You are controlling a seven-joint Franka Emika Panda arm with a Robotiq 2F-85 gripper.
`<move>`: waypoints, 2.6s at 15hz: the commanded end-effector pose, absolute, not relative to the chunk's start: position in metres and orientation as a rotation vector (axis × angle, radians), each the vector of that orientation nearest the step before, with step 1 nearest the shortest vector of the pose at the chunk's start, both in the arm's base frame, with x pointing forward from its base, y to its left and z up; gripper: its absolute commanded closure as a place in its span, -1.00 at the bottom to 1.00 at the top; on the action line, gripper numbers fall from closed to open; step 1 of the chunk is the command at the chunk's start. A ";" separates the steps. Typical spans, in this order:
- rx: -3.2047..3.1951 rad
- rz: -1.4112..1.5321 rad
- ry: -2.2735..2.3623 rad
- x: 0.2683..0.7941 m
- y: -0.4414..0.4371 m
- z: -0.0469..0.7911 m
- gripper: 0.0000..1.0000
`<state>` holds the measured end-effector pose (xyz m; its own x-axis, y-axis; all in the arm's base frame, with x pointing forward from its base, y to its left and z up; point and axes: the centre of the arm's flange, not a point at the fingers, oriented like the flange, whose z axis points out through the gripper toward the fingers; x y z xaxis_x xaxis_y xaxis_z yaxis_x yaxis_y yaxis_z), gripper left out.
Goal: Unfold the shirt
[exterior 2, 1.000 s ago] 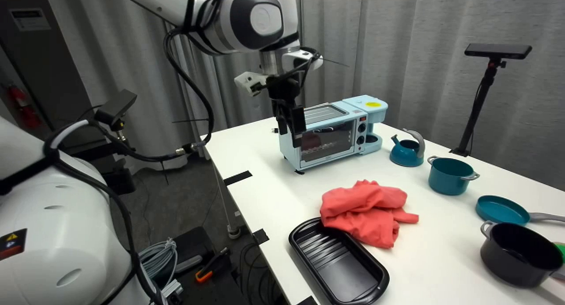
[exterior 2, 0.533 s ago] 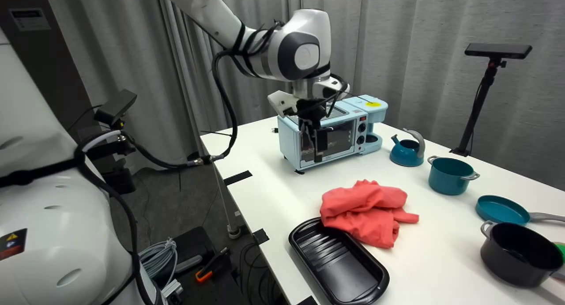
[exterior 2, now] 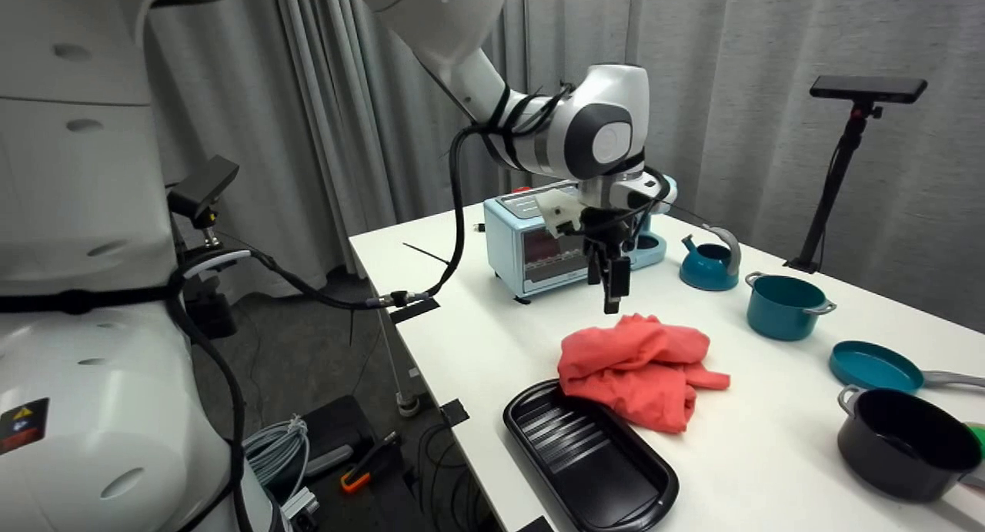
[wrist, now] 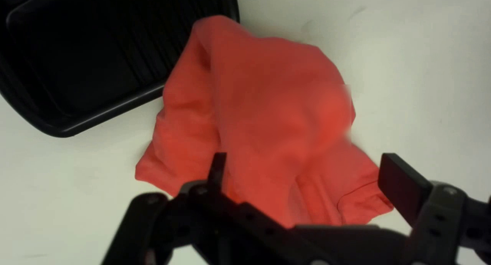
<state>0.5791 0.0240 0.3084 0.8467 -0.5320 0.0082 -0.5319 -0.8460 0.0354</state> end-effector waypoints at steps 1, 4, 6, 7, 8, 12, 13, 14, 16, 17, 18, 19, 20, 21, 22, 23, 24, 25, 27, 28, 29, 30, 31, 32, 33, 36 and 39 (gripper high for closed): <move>2.932 0.035 -0.958 0.614 0.007 0.306 -1.00; 2.949 0.030 -0.950 0.603 -0.002 0.306 -1.00; 2.946 0.043 -0.962 0.606 -0.006 0.309 -1.00; 2.946 0.045 -0.963 0.607 -0.006 0.310 -1.00; 2.946 0.045 -0.963 0.607 -0.005 0.310 -1.00; 2.935 0.085 -0.982 0.625 -0.009 0.287 -1.00; 2.937 0.073 -0.976 0.628 -0.010 0.279 -1.00; 2.942 0.060 -0.973 0.630 -0.010 0.269 -1.00; 2.953 0.031 -0.956 0.633 -0.009 0.249 -1.00; 2.950 0.023 -0.952 0.635 -0.007 0.238 -1.00; 2.946 0.012 -0.956 0.637 -0.006 0.229 -1.00; 2.941 0.015 -0.960 0.639 -0.006 0.224 -1.00; 2.941 0.010 -0.957 0.642 -0.005 0.218 -0.92; 2.940 0.005 -0.957 0.643 -0.005 0.214 -0.47; 2.940 -0.001 -0.960 0.645 -0.005 0.211 -0.44; 2.937 -0.005 -0.966 0.646 -0.006 0.209 -0.38; 2.936 -0.003 -0.969 0.647 -0.007 0.209 -0.20; 2.938 0.005 -0.971 0.646 -0.008 0.210 -0.05; 2.943 0.019 -0.976 0.646 -0.010 0.216 0.27; 2.947 0.022 -0.980 0.646 -0.011 0.220 0.44; 2.953 0.032 -0.981 0.645 -0.011 0.224 0.57; 2.960 0.046 -0.980 0.644 -0.010 0.231 0.71; 2.971 0.062 -0.975 0.642 -0.010 0.238 0.87; 2.985 0.089 -0.956 0.640 -0.008 0.248 0.98; 3.008 0.131 -0.916 0.636 -0.006 0.259 1.00; 3.076 0.281 -0.770 0.627 0.002 0.290 0.95; 3.180 0.352 -0.550 0.612 0.019 0.311 0.95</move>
<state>0.6418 0.0071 0.2867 0.8770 -0.4479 0.1742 -0.4422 -0.8940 -0.0726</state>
